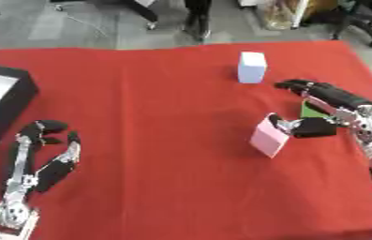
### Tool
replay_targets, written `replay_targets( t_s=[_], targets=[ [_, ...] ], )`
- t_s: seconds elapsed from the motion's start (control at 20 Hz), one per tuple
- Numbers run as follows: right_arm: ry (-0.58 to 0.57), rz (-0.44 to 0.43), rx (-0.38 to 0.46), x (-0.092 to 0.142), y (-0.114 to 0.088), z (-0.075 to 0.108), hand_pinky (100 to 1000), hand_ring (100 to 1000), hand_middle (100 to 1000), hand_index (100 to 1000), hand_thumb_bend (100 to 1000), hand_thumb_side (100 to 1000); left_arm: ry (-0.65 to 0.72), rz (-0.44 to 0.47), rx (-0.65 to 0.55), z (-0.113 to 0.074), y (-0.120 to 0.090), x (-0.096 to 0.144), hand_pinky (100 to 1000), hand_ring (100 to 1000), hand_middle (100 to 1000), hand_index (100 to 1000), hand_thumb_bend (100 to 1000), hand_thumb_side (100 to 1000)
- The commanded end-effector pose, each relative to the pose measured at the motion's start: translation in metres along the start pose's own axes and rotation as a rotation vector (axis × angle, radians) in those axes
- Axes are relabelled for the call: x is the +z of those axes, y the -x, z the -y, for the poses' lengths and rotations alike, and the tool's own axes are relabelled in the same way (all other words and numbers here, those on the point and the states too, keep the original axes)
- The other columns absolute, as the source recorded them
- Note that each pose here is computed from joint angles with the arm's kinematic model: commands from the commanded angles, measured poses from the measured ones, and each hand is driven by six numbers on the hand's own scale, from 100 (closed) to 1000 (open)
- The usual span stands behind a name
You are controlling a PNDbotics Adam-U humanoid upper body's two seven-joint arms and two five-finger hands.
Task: Pick up the objects with one hand, pass them to the other hand, and then place them into the box on the other side of the table.
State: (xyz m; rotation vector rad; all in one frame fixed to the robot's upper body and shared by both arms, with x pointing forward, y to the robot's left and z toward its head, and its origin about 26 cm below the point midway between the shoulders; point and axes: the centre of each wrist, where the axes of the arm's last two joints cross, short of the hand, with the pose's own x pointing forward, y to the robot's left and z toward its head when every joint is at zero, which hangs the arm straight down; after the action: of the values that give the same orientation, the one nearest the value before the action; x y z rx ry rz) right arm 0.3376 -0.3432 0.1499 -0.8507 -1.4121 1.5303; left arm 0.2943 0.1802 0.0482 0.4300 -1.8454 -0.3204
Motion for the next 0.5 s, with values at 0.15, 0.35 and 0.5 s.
replay_targets(
  t_s=[0.15, 0.35, 0.5],
  targets=[
    [-0.041, -0.020, 0.044, 0.002, -0.002, 0.001, 921, 935, 946, 1000, 238, 804, -0.010, 0.020, -0.011, -0.005, -0.002, -0.003, 636, 691, 612, 626, 166, 165],
    [-0.102, -0.037, 0.026, 0.002, -0.001, -0.014, 919, 933, 945, 1000, 234, 822, -0.010, 0.022, -0.012, -0.006, -0.002, -0.003, 636, 692, 612, 625, 165, 166],
    [-0.130, -0.056, 0.016, 0.001, 0.002, -0.024, 921, 933, 946, 1000, 242, 827, -0.011, 0.021, -0.013, -0.006, -0.002, -0.003, 637, 692, 612, 625, 164, 166]
  ],
)
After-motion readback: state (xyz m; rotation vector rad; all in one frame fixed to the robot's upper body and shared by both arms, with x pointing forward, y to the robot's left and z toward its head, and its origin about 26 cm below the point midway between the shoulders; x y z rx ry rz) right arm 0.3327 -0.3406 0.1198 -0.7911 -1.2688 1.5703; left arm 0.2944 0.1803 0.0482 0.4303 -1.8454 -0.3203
